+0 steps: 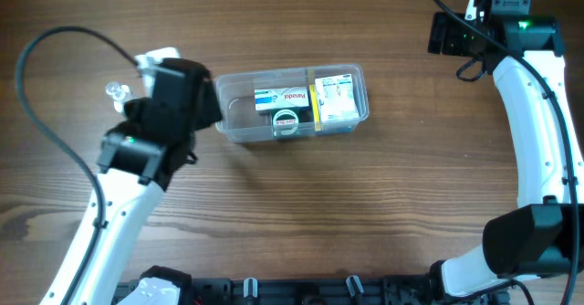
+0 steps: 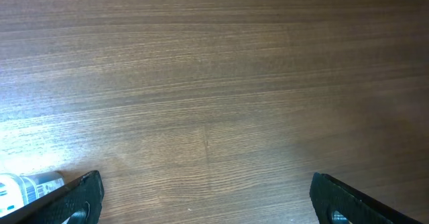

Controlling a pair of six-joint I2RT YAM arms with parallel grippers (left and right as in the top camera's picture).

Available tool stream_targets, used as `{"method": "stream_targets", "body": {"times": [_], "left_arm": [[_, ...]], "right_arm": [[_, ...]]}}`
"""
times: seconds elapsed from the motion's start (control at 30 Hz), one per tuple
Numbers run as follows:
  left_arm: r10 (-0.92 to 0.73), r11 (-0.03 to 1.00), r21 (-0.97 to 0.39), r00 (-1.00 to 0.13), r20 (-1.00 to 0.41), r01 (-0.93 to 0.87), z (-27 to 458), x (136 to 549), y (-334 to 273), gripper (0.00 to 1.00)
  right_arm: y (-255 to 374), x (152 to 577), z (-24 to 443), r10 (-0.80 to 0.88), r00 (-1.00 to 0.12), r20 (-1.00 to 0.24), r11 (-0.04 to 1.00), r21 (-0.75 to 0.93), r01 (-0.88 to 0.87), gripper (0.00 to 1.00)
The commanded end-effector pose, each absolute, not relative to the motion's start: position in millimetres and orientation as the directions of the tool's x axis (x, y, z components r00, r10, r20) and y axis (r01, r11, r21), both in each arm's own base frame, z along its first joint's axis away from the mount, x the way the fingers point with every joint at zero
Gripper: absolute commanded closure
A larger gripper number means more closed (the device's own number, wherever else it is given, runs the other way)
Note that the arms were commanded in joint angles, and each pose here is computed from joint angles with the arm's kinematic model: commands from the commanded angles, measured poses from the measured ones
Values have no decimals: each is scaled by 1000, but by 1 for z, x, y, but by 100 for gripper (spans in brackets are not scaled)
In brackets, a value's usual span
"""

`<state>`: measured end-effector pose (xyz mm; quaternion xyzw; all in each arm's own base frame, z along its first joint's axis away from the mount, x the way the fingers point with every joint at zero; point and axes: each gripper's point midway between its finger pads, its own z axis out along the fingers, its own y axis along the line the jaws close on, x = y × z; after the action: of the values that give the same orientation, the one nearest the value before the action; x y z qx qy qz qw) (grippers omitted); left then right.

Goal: Pack container
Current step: 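Lower the left gripper onto the white dropper bottle and grasp it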

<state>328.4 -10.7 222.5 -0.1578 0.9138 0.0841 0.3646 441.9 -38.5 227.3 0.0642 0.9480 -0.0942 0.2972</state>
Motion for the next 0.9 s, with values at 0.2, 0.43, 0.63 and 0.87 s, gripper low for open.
{"method": "stream_targets", "body": {"times": [0.2, 0.43, 0.63, 0.87], "left_arm": [[-400, 814, 40, -610, -684, -579, 211, 341, 95, 8], [-411, 847, 1, -656, -633, -532, 171, 375, 119, 9], [-401, 851, 27, -683, -611, -524, 137, 395, 136, 8], [-410, 853, 34, -708, -575, -521, 105, 406, 139, 9]], "right_arm": [[-35, 443, 222, 80, -819, -568, 976, -123, 180, 0], [-35, 443, 222, 80, -819, -568, 976, -122, 181, 0], [-35, 443, 222, 80, -819, -568, 976, -123, 180, 0], [-35, 443, 222, 80, -819, -568, 976, -123, 180, 0]]}}
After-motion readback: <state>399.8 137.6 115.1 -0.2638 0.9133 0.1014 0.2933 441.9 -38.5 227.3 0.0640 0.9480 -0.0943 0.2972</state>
